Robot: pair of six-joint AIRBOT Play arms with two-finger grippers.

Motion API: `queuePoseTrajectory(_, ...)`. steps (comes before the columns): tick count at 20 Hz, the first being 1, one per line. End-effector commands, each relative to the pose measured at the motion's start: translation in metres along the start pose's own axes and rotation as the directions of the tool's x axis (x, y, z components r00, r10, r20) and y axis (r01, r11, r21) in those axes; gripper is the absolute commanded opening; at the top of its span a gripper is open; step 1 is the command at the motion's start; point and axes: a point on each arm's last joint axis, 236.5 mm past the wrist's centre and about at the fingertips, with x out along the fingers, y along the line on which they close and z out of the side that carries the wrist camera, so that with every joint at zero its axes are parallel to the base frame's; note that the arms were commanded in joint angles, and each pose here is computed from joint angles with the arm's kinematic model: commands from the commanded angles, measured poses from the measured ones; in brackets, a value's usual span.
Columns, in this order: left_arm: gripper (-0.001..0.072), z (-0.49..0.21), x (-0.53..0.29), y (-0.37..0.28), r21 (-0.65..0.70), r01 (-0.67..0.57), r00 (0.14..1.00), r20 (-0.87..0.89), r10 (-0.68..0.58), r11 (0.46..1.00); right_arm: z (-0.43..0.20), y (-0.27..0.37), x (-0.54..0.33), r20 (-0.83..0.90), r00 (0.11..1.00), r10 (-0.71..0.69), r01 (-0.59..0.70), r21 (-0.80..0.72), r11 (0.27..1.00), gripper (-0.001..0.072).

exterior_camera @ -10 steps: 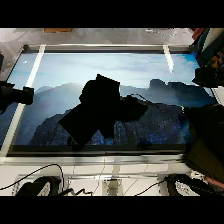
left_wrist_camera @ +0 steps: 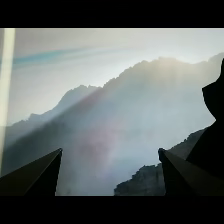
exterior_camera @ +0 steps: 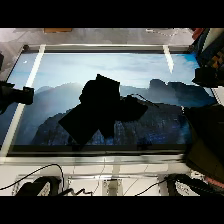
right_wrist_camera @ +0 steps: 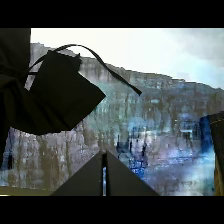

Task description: Fold the clothes and pants, and hang the long-sleeved shirts on hangers.

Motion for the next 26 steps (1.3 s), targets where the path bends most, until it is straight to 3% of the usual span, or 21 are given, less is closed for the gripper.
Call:
queuePoseTrajectory(1,0.0694,0.000,-0.001,0.001,0.000,-0.002,1.000,0.001,0.002,1.000,0.000,0.000,0.000,0.000,1.000,0.000,0.000,-0.001,1.000,0.0016)
queuePoseTrajectory(9,0.0694,0.000,-0.001,0.001,0.000,-0.002,1.000,0.001,0.002,1.000,0.000,0.001,0.000,0.001,1.000,0.001,-0.001,-0.001,1.000,0.0015)
queuePoseTrajectory(12,0.0694,0.002,-0.001,0.014,0.256,-0.060,0.998,0.007,0.060,0.965,0.019,0.010,-0.001,0.080,0.996,0.041,-0.041,-0.001,0.999,0.0016)
queuePoseTrajectory(15,0.0694,0.002,-0.001,0.014,0.292,-0.059,0.998,0.007,0.060,0.955,0.036,0.014,-0.002,0.149,0.987,0.059,-0.060,-0.003,0.998,0.0015)
queuePoseTrajectory(17,0.0693,0.002,-0.001,0.011,0.268,-0.047,0.999,0.009,0.046,0.962,0.012,0.014,0.011,0.034,0.997,0.067,-0.066,-0.038,0.997,0.0015)
queuePoseTrajectory(19,0.0694,0.006,-0.001,-0.005,0.159,0.017,0.999,0.026,-0.021,0.987,-0.037,0.027,0.037,-0.175,0.975,0.139,-0.151,-0.057,0.987,0.0015)
queuePoseTrajectory(23,0.0694,0.012,-0.002,-0.024,0.090,0.098,0.993,0.051,-0.102,0.991,-0.137,0.098,0.101,-0.455,0.793,0.404,-0.474,-0.046,0.879,0.0014)
queuePoseTrajectory(26,0.0694,0.009,-0.003,-0.029,0.080,0.121,0.992,0.036,-0.124,0.990,-0.210,0.141,0.150,-0.552,0.724,0.414,-0.526,-0.051,0.849,0.0015)
